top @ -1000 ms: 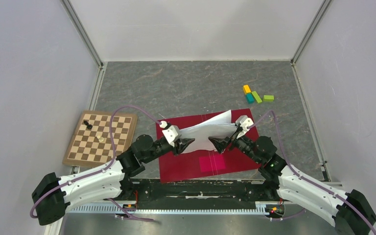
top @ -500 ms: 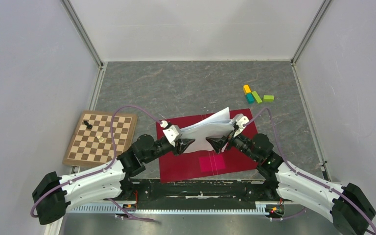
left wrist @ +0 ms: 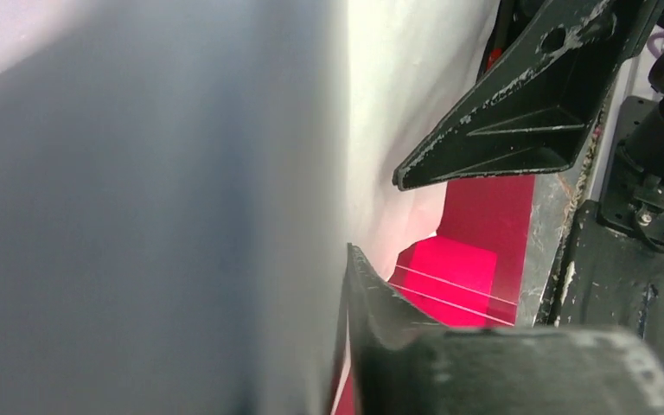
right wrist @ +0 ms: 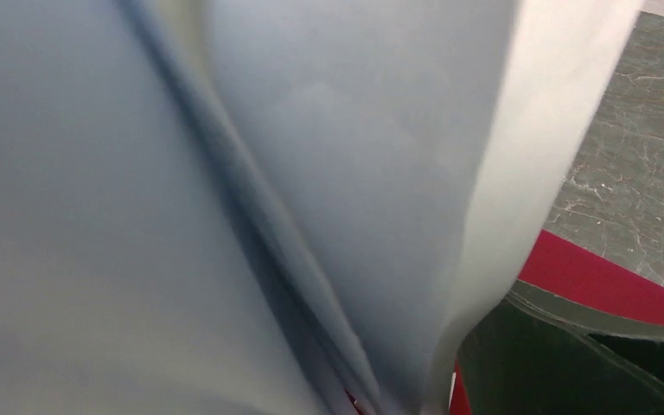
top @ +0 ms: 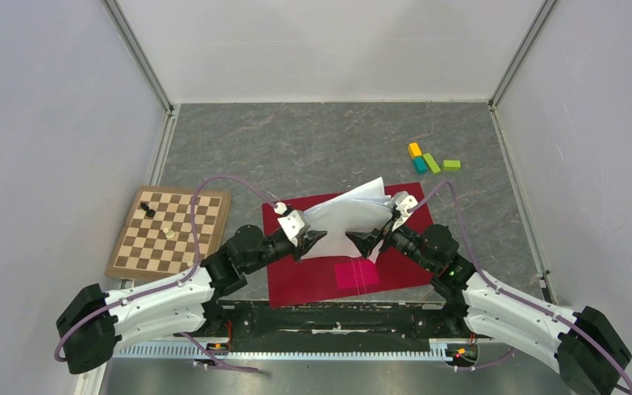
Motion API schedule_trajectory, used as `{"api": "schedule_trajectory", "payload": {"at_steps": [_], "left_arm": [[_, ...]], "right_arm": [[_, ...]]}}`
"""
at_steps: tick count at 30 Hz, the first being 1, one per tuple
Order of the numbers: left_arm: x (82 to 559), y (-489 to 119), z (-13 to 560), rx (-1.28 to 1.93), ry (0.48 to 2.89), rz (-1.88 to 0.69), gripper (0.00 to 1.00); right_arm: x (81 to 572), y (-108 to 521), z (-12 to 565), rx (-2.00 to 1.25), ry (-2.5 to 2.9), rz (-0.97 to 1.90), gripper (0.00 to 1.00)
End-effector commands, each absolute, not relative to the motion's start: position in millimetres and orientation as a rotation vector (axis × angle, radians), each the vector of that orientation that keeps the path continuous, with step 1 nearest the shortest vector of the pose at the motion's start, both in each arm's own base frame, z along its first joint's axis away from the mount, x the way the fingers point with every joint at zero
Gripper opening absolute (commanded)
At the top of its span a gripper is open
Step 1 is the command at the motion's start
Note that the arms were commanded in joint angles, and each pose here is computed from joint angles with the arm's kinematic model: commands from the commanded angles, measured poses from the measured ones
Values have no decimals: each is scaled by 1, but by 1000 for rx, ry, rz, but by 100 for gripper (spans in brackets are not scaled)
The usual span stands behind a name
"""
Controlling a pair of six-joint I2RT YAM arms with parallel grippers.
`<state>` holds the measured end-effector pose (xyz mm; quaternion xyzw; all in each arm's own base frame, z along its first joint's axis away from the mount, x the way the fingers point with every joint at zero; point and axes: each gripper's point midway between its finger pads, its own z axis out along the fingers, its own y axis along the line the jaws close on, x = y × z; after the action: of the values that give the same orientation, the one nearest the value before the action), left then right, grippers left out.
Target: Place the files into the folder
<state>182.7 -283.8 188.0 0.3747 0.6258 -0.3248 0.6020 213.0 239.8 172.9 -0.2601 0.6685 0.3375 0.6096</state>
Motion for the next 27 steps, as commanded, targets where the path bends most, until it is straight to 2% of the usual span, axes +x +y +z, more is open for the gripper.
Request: {"api": "schedule_trajectory", "payload": {"at_steps": [1,3,7,12,19,23,27], "left_arm": [[182,-297,208,865,1401,-805,16],[182,-299,208,876,1401,-805,3],[186,-299,219,881,1399,-779,2],[189,-293,260,918,1385,-727,2],[177,-277,314,988,1382,-793,2],[172,-264,333,991,1392,-812,2],[166,-261,343,991,1391,-868,2]], "right_arm": [[217,246,207,-574,1449,806,96],[217,245,207,-576,1450,804,96],[215,244,219,-587,1427,802,96],[205,240,257,-632,1342,791,98],[166,249,318,-773,1162,924,98],[145,243,347,-798,1065,969,92],[137,240,364,-805,1024,981,79]]}}
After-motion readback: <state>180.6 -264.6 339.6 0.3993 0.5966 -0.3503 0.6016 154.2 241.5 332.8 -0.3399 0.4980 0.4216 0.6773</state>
